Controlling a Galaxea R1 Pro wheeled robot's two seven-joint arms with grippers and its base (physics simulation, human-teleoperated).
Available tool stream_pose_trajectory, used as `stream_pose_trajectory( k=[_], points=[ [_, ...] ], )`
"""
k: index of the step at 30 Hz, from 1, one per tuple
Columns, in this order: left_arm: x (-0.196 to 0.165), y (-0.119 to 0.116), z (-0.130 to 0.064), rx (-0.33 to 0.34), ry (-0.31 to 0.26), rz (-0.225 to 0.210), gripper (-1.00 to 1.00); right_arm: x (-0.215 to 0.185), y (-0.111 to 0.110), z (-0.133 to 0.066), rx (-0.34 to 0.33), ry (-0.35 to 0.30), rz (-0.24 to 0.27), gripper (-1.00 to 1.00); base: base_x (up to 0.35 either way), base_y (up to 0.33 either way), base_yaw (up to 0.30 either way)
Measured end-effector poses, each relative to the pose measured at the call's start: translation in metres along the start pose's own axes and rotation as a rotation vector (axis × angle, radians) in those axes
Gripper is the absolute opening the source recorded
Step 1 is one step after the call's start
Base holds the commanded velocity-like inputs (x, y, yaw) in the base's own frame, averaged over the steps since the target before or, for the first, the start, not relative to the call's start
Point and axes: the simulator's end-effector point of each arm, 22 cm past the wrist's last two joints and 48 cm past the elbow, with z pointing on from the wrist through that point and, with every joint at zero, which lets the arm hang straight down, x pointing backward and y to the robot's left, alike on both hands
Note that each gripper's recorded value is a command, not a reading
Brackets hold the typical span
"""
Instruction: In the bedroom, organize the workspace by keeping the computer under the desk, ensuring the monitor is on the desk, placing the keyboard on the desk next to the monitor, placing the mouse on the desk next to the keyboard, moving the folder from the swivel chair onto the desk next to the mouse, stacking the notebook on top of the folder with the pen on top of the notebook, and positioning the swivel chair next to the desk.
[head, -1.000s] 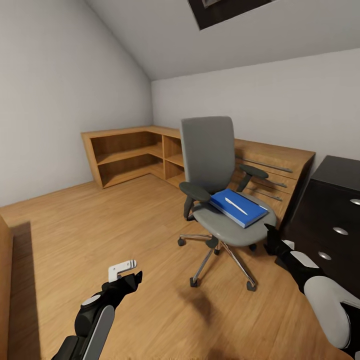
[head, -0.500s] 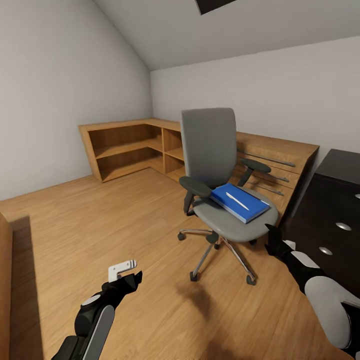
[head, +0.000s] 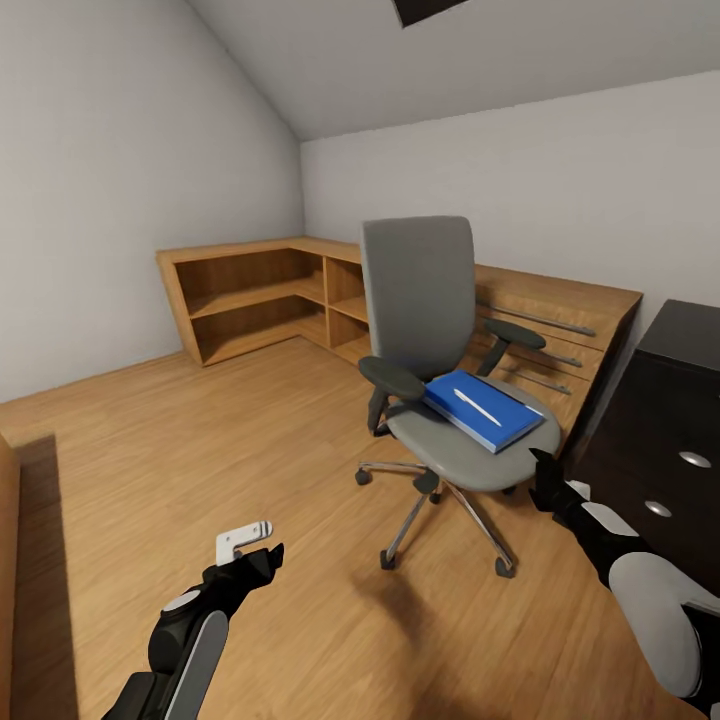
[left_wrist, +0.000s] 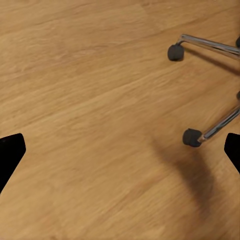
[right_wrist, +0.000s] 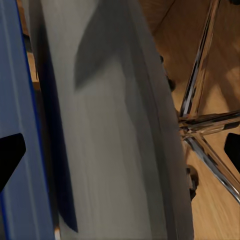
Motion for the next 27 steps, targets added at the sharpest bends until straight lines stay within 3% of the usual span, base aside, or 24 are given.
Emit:
stream_pose_trajectory(
  k=[15,27],
  points=[
    [0.0,0.0002,0.0001,-0.001,0.0,0.0,1.0,0.0013,-0.0006,0.0001,0.002,0.004,0.001,1.0,0.013,0.0,0.0],
    [-0.0002,0.0011,0.0003,-0.003,-0.001,0.0,1.0,0.0028,-0.0011,0.0002,0.003,0.008,0.002,1.0,0.097,0.0,0.0]
  ],
)
